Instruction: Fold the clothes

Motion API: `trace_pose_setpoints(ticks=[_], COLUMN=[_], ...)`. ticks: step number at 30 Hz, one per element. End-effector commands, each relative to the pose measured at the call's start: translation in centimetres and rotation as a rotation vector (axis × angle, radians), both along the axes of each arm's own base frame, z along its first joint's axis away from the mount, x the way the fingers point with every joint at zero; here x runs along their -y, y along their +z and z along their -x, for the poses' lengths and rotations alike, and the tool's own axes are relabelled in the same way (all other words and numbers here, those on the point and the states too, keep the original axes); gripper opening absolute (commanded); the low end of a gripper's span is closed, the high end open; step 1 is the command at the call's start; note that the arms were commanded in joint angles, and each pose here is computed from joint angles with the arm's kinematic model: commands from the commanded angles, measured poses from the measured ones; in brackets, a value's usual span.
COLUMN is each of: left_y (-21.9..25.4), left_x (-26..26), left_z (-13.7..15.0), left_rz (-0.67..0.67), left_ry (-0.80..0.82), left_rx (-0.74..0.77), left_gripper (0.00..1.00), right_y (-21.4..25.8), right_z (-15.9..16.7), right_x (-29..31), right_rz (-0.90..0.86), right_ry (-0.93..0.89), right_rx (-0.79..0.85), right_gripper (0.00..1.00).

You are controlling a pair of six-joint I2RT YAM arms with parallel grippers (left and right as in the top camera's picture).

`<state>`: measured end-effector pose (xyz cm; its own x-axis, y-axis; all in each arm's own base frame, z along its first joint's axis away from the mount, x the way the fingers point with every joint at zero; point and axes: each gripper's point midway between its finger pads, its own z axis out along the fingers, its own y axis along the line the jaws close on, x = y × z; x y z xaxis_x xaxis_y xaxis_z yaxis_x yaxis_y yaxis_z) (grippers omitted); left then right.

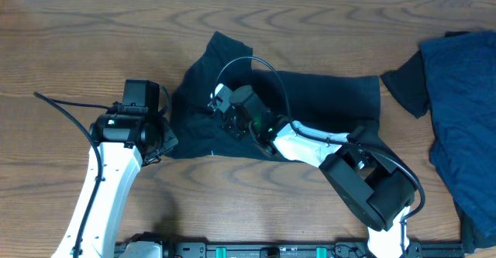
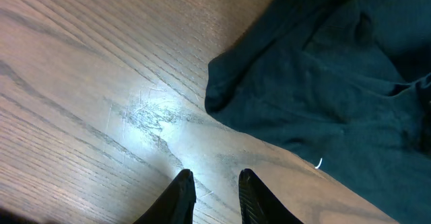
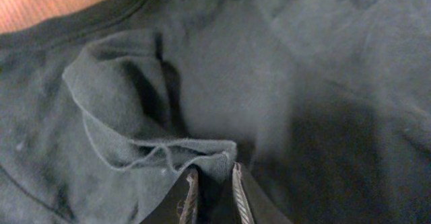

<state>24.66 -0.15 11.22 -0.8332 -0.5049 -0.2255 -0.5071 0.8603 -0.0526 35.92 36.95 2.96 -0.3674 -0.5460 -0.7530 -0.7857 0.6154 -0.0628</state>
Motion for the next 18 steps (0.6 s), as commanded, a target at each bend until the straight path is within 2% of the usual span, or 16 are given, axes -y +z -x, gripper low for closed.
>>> trace_pose_setpoints(ticks=[1,11,15,18], left_y=[-0.5,-0.5,-0.5,-0.5], left_x=[-0.2,-0.2,-0.2,-0.2], left_z=[0.4,0.4,0.4,0.4], left_rz=[-0.007,-0.007,-0.007,-0.007], left_ry=[0.013,0.013,0.013,0.013], left_rx=[-0.022,-0.023,-0.022,-0.022], left_gripper=[0.25,0.25,0.25,0.25], right_y=[1.4,0.2,1.4,2.0], right_z=[-1.1,-2.3,-3.3,-4.1], right_x=[0.0,0.6,0.4,0.7], right_rz=[-0.035,-0.038,-0.082,-0.122], right_ry=[-0.014,-0.038,-0.050,-0.084], right_rx=[0.032,0.037,0.082,0.083], right_gripper=[0.18,0.18,0.17,0.21])
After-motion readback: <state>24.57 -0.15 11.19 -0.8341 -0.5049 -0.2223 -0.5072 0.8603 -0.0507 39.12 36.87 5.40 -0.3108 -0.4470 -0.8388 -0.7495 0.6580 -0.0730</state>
